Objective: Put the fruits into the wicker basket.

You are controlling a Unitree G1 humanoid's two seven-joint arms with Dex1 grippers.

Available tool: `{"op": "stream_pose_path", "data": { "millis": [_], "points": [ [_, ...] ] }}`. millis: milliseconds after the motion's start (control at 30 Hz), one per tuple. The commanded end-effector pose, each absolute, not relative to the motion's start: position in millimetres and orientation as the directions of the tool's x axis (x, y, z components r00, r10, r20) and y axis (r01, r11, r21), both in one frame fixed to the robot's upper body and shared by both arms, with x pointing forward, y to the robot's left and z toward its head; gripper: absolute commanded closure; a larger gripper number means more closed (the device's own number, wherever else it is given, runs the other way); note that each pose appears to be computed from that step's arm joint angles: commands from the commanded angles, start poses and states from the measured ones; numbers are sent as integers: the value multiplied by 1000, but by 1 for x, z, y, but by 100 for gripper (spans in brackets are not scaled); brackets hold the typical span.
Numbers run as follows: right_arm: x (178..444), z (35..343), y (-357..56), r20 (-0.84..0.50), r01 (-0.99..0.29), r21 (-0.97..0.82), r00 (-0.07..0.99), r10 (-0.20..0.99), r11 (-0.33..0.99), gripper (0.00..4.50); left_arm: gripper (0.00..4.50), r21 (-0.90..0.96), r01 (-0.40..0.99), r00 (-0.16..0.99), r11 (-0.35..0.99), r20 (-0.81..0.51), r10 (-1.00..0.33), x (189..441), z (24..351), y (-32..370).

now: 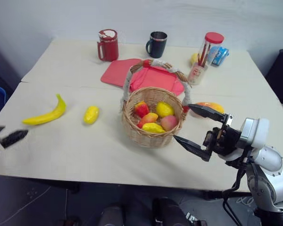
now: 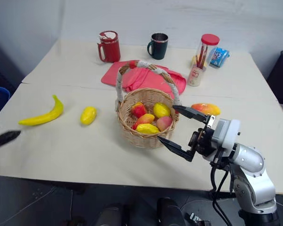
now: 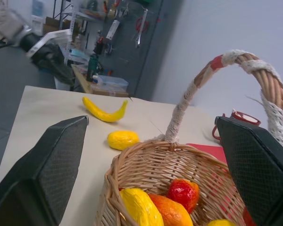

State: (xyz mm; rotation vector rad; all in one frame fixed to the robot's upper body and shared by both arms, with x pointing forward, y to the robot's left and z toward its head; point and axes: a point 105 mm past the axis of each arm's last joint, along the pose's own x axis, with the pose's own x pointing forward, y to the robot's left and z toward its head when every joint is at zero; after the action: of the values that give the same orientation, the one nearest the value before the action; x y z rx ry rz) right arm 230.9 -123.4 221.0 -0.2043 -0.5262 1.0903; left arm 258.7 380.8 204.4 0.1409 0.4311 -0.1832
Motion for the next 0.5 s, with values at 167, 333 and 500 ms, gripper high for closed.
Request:
{"op": "stream_pose_path", "data": {
  "millis": [167, 333, 500],
  "points": [
    [239, 225, -124, 317, -764, -453, 343, 884, 460, 5, 0, 139, 335, 785, 932, -589, -194, 317, 170, 391],
    [242, 227, -127, 334, -734, -459, 378, 863, 500, 5, 0, 187, 333, 759, 924, -635, -145, 345, 157, 393],
    [241, 226, -129, 336, -713, -461, 412, 847, 529, 5, 0, 107, 363, 689, 926, -700, -189, 344, 135, 386]
  ]
}}
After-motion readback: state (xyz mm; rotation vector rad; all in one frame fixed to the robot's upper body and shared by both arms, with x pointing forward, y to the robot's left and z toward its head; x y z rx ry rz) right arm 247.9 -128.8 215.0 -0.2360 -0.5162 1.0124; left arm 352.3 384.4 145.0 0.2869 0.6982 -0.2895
